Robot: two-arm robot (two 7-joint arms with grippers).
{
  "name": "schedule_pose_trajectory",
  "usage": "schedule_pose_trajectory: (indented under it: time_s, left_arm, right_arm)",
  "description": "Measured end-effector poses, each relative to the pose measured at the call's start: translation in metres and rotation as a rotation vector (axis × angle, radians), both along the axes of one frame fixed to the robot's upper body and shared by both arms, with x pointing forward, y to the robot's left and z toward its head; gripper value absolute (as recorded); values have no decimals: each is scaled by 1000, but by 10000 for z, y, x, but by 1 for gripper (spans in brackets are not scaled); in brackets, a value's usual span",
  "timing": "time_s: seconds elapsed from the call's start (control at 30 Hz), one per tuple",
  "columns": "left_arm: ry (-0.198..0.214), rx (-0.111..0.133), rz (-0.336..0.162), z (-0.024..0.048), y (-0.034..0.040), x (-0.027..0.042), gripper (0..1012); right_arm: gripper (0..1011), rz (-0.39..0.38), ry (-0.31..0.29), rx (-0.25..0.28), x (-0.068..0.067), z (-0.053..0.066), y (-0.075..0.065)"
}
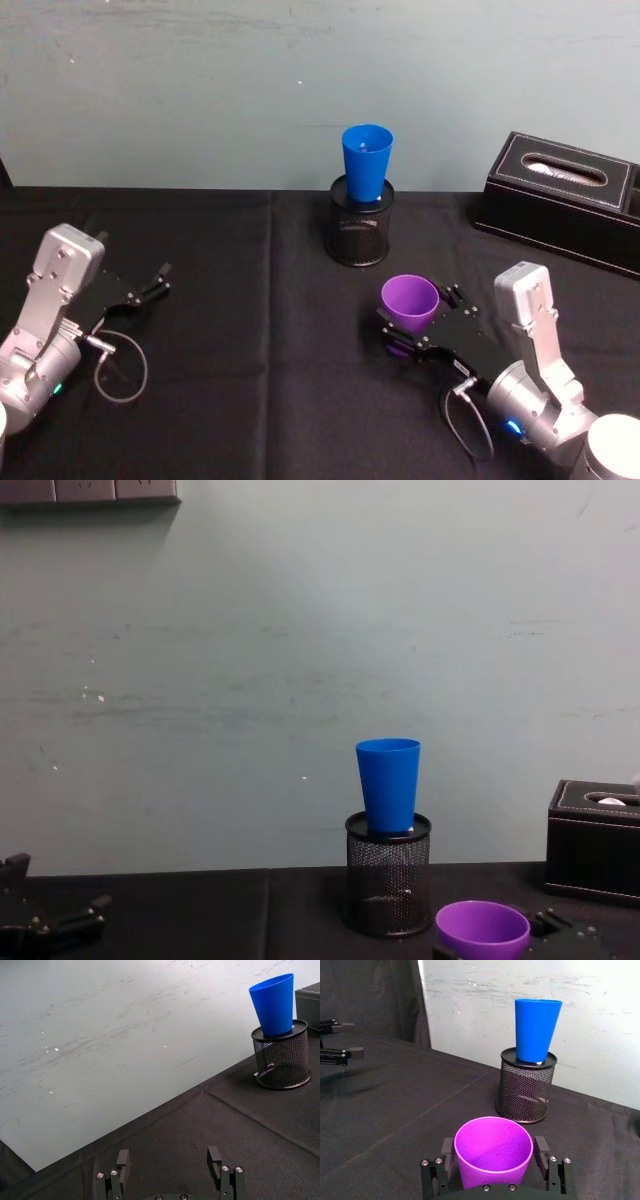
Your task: Pick up one cup with a gripper and tap it against the other cup.
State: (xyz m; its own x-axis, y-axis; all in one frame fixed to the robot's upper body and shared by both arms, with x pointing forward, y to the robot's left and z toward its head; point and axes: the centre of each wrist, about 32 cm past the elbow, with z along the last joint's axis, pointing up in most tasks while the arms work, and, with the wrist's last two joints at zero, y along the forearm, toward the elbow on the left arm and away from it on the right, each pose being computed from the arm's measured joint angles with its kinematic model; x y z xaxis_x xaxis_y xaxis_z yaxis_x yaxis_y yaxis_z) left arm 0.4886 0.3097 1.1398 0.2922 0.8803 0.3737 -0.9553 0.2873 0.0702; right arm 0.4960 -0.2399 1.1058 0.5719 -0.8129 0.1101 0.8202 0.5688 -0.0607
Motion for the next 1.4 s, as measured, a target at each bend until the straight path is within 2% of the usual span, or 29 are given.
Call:
schedule_pose_trajectory:
  time_s: [0.57, 0.73, 0.87, 1.4]
  left_arm:
    - [0, 0, 0, 0, 0, 0, 1011]
    - [0, 0, 0, 0, 0, 0, 1011]
    - [0, 0, 0, 0, 0, 0, 1011]
    - [0, 0, 0, 0, 0, 0, 1012]
  right_arm:
    - [997, 8, 4, -1, 18, -10, 7]
    - [908, 8, 4, -1, 16, -9, 7]
    - [795, 7, 4, -1, 15, -9, 8]
    - [734, 6, 3, 0, 13, -8, 7]
